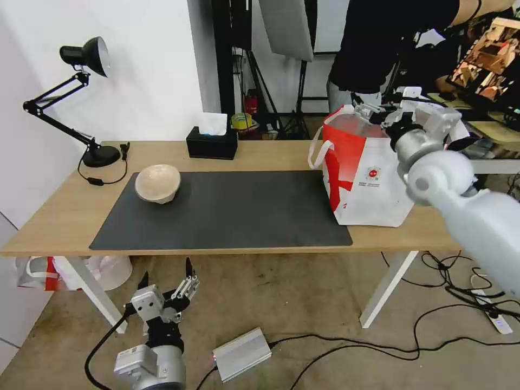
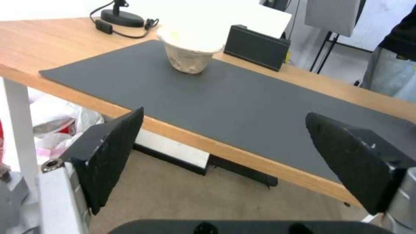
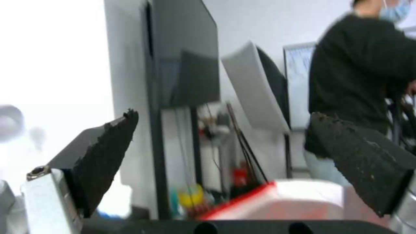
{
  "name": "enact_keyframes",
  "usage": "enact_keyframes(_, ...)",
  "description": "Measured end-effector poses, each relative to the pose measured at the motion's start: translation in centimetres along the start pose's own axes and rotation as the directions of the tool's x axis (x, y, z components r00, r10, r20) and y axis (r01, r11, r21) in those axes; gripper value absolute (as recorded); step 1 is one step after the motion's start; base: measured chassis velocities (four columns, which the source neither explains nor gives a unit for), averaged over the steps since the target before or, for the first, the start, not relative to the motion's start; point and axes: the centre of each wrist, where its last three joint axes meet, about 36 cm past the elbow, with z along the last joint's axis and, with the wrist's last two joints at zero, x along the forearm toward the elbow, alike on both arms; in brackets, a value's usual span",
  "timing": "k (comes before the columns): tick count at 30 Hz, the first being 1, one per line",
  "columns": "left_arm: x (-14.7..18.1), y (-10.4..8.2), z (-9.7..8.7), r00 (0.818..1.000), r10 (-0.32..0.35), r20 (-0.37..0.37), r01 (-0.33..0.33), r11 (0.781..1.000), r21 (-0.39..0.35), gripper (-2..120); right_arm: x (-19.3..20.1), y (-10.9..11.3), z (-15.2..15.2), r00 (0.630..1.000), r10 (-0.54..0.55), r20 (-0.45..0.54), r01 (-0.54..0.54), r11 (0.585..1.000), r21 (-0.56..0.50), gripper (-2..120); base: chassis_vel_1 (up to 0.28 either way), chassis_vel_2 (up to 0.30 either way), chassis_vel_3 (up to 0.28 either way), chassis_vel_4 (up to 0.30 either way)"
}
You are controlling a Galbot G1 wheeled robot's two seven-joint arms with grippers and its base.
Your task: Pick up the trash from the table and place it into the takeout bag.
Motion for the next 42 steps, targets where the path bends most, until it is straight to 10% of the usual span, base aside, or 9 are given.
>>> enact_keyframes(15, 0.1, 0.1, -0.3, 1.000, -0.008, 0.009, 0.008, 1.000, 0.003, 100, 10.2, 6.9, 2.4, 0.995, -0.063, 0.076, 0.067, 0.996, -0.061, 100, 0.000, 0.000, 0.000, 0.000)
enact_keyframes(42, 0.2, 0.0, -0.3, 1.000, -0.013, 0.010, 0.013, 1.000, 0.002, 100, 20.8, 11.3, 5.7, 0.999, 0.021, -0.044, -0.021, 1.000, 0.002, 100, 0.000, 0.000, 0.000, 0.000)
